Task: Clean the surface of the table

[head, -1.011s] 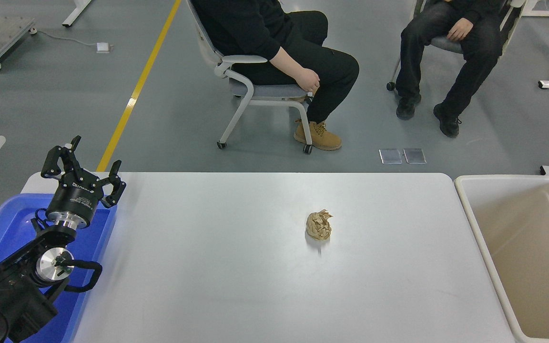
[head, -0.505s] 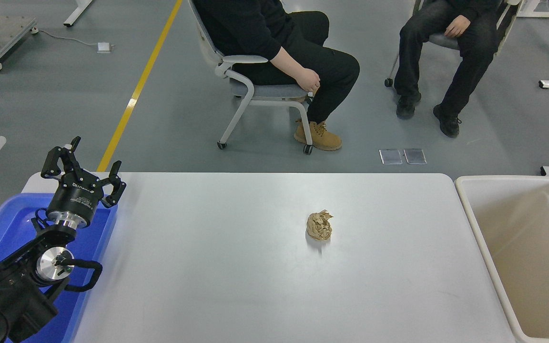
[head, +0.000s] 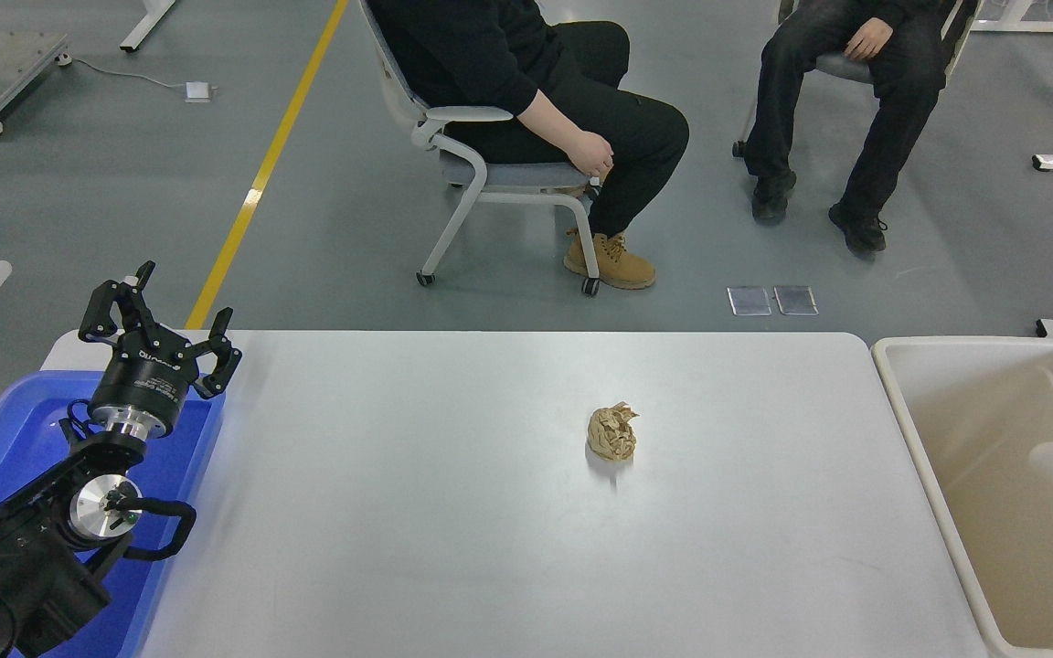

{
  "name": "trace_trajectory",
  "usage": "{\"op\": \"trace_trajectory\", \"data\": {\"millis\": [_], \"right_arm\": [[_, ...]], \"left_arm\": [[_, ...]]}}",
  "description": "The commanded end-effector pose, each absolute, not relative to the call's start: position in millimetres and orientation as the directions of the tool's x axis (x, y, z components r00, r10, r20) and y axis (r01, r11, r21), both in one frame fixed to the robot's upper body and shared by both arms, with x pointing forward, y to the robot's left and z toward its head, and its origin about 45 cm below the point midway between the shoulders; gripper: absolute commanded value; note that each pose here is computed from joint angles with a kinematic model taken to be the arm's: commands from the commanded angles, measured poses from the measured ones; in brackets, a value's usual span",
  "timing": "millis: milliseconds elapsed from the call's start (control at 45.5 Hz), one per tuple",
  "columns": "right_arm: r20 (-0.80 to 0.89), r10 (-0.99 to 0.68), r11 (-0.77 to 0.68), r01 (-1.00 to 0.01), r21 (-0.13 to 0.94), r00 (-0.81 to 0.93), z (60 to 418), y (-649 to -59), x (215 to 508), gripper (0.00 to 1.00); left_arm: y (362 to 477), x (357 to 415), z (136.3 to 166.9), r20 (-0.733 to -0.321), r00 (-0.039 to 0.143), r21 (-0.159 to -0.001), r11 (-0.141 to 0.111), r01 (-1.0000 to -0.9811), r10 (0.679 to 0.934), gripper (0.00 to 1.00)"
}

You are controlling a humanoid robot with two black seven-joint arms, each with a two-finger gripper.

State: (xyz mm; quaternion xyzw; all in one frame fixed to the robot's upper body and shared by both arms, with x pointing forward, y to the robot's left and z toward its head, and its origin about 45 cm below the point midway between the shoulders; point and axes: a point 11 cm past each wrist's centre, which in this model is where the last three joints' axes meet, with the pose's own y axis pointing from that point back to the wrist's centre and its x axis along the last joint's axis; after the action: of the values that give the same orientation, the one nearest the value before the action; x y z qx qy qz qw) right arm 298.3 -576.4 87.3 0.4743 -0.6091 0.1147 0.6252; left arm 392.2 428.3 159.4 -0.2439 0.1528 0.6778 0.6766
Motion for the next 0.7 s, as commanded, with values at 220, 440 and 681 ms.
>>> {"op": "trace_trajectory", "data": {"millis": [220, 440, 681], "right_arm": [[0.866, -0.445, 0.525, -0.716, 0.459, 0.228, 83.0, -574.6, 295.4, 0.88], [0.872, -0.445, 0.525, -0.73, 0.437, 0.203, 91.6, -573.6, 305.9, 0.97], [0.899, -0.423, 0.53, -0.774, 0.346, 0.113, 140.7, -583.8, 343.6, 0.98]], "left_arm": [[428.6, 392.1, 159.5, -0.537, 0.034, -0.123, -0.038, -0.9917, 0.843, 1.0], [427.9, 392.2, 159.2, -0.538, 0.035, -0.123, -0.038, -0.9917, 0.842, 1.0], [428.5, 392.1, 159.5, -0.537, 0.034, -0.123, -0.038, -0.9917, 0.843, 1.0]]}}
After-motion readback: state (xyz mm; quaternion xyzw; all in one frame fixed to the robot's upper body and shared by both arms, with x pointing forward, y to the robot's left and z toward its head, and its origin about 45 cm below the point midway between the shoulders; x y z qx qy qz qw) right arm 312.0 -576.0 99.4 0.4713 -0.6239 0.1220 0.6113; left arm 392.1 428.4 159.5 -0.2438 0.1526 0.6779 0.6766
